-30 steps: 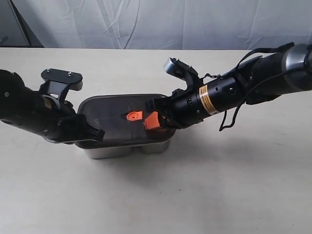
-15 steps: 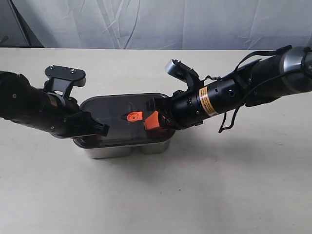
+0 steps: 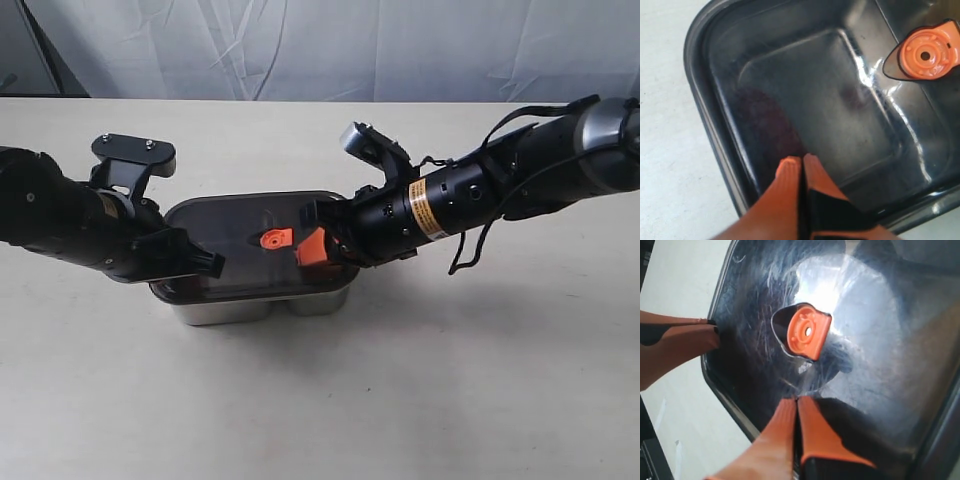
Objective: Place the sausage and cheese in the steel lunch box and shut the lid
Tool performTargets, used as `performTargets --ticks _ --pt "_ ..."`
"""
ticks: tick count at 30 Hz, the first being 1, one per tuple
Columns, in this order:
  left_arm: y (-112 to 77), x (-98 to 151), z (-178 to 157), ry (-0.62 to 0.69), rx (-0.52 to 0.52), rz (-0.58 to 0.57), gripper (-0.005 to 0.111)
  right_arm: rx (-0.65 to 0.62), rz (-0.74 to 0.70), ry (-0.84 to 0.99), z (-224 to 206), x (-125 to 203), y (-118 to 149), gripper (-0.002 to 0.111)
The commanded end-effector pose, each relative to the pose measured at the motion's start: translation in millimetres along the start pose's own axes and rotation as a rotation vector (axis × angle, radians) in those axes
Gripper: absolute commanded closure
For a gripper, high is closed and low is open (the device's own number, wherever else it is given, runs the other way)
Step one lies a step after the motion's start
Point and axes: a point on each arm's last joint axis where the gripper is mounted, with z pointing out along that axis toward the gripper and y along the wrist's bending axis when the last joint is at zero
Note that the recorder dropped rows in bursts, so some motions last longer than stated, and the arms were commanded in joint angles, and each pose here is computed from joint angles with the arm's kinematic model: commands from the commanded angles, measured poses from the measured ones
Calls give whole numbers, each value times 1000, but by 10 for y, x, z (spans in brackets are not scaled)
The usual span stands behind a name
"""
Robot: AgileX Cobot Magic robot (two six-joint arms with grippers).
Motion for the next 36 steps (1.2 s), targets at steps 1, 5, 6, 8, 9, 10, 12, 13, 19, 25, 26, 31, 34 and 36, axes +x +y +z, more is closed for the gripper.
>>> performTargets --ticks 1,5,6,8,9,10,12,13,19,25,26,31,34,36 --pt "14 232 150 160 -8 -5 107 67 -108 -13 -144 5 64 108" --pt "14 230 150 159 -8 -4 107 57 -132 -49 -263 -33 182 108" --pt "13 230 150 158 -7 -8 107 57 -127 -47 -271 -16 183 108" --pt "12 230 150 158 -6 -10 107 56 -117 -33 -267 36 167 108" --pt "12 228 150 156 -6 -12 107 67 -107 -24 -257 75 137 108" --pt "11 228 150 156 -5 -15 107 89 -96 -20 -251 119 95 108" --pt "9 226 151 153 -4 -19 107 140 -77 -16 -244 199 11 108" --pt "9 225 151 152 -3 -21 107 169 -69 -14 -243 243 -35 108" --pt "8 220 152 147 -2 -24 107 231 -69 -1 -239 356 -139 108" --pt "8 220 152 147 -2 -24 107 247 -29 57 -100 444 -293 108" --pt "8 220 152 147 -2 -24 107 251 -21 68 -72 463 -324 108" --pt "6 217 152 144 -1 -30 107 251 -23 72 -61 465 -334 108" --pt "-6 174 73 104 7 -34 107 238 -77 -4 -237 348 -146 108" --pt "-25 116 -65 46 18 -33 107 220 -122 -69 -403 266 28 108"
